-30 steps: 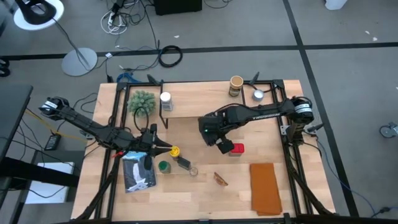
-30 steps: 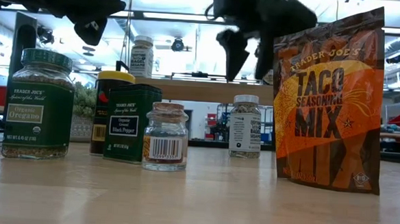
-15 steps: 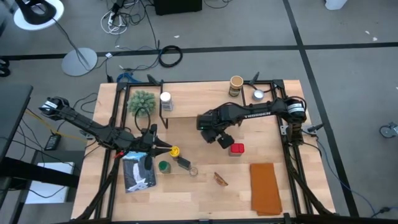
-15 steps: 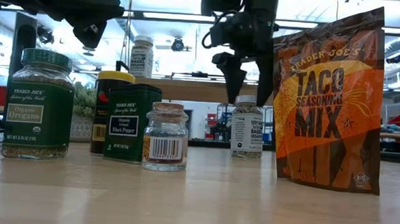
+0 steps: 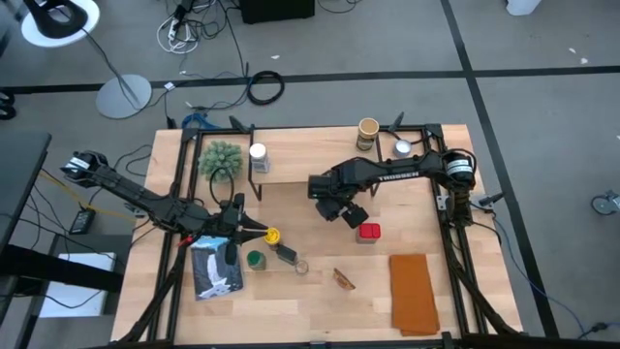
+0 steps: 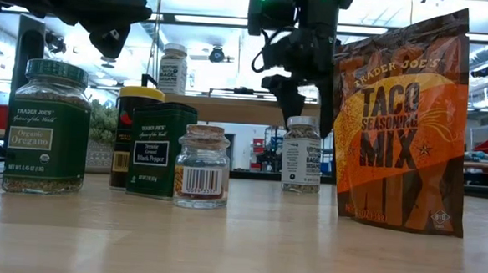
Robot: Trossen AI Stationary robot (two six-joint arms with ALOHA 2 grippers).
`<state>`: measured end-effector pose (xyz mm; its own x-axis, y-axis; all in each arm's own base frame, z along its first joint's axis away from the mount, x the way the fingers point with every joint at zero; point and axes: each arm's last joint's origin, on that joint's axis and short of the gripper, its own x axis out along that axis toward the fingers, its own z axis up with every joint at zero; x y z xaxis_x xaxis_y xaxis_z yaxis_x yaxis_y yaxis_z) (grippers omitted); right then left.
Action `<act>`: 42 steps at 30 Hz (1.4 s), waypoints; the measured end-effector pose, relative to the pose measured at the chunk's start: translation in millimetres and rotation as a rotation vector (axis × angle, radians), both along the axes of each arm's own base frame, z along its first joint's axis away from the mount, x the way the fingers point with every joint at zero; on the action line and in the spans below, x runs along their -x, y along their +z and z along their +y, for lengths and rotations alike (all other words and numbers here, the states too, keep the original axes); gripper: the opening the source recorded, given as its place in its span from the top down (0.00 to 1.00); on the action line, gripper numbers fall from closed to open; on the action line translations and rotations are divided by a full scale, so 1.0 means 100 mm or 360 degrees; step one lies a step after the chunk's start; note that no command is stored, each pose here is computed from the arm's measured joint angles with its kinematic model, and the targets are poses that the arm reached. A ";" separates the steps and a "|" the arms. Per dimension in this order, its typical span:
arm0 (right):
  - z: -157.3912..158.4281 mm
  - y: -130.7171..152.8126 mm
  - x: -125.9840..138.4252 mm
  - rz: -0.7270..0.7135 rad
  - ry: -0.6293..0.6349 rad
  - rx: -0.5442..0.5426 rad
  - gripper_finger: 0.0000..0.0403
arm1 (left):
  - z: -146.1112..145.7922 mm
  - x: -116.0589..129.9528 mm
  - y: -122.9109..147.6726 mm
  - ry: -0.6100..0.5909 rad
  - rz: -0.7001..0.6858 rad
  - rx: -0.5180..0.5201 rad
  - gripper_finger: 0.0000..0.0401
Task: Shelf spices
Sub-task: Put the white seasoning bottle on the shelf aligned with the other white seasoning bottle
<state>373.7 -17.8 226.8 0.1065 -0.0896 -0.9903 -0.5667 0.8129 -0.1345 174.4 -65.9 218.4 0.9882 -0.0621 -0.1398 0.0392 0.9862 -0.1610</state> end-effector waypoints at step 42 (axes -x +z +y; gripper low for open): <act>0.16 -0.09 -0.01 -0.0036 0.0053 -0.0017 0.52 | 0.00 0.00 0.01 0.0000 -0.0018 0.0008 0.83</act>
